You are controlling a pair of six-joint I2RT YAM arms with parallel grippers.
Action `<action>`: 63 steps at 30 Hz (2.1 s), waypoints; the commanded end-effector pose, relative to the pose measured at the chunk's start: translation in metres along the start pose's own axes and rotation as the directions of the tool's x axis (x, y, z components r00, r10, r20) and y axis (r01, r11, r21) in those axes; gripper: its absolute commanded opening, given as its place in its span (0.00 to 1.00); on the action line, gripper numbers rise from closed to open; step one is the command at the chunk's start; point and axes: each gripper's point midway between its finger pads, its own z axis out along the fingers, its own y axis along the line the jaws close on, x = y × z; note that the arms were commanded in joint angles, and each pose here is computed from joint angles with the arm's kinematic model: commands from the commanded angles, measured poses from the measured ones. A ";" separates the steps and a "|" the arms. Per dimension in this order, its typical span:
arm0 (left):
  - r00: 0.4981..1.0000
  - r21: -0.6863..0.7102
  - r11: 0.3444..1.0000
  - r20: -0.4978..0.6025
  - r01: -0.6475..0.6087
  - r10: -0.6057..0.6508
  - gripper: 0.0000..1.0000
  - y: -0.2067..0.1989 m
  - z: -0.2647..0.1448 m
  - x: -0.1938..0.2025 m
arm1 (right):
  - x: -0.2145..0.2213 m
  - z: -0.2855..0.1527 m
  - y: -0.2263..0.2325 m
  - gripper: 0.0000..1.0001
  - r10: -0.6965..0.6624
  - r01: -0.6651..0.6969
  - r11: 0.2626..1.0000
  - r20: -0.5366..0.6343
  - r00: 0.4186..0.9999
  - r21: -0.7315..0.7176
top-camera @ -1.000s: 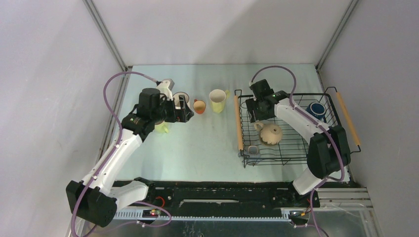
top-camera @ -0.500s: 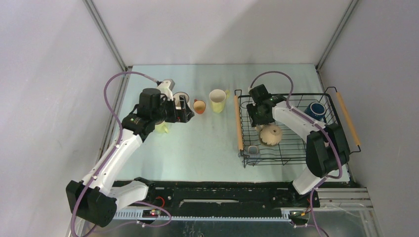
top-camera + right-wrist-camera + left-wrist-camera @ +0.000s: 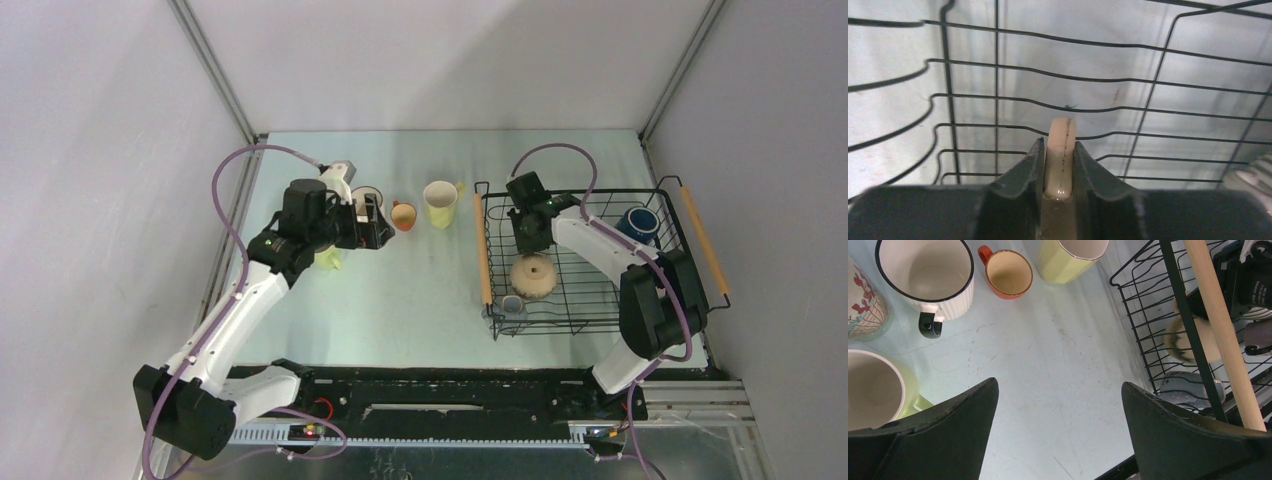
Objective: Unload the cups from the dish rack
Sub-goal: Unload the cup from the dish rack, then place the cup at the center of the board.
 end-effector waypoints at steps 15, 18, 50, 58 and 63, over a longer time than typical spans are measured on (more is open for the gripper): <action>0.999 0.026 0.999 -0.010 -0.031 0.031 1.00 -0.005 0.005 0.005 | -0.005 -0.022 -0.013 0.00 0.131 -0.132 0.991 0.039 0.991 0.003; 1.000 0.039 0.999 -0.010 -0.029 0.029 1.00 -0.008 0.004 0.005 | -0.011 -0.033 -0.018 0.00 0.166 -0.166 0.986 0.073 0.983 -0.017; 0.996 0.390 0.920 0.090 -0.027 -0.009 1.00 -0.102 -0.031 -0.041 | -0.087 -0.220 -0.038 0.00 0.304 -0.199 0.940 0.420 0.855 -0.275; 0.991 0.548 0.836 0.119 -0.018 -0.056 1.00 -0.141 -0.045 -0.058 | -0.099 -0.263 -0.003 0.00 0.309 -0.090 0.886 0.436 0.845 -0.454; 0.990 0.611 0.791 0.114 0.000 -0.088 1.00 -0.158 -0.049 -0.063 | -0.107 -0.284 0.029 0.00 0.315 -0.003 0.808 0.428 0.847 -0.589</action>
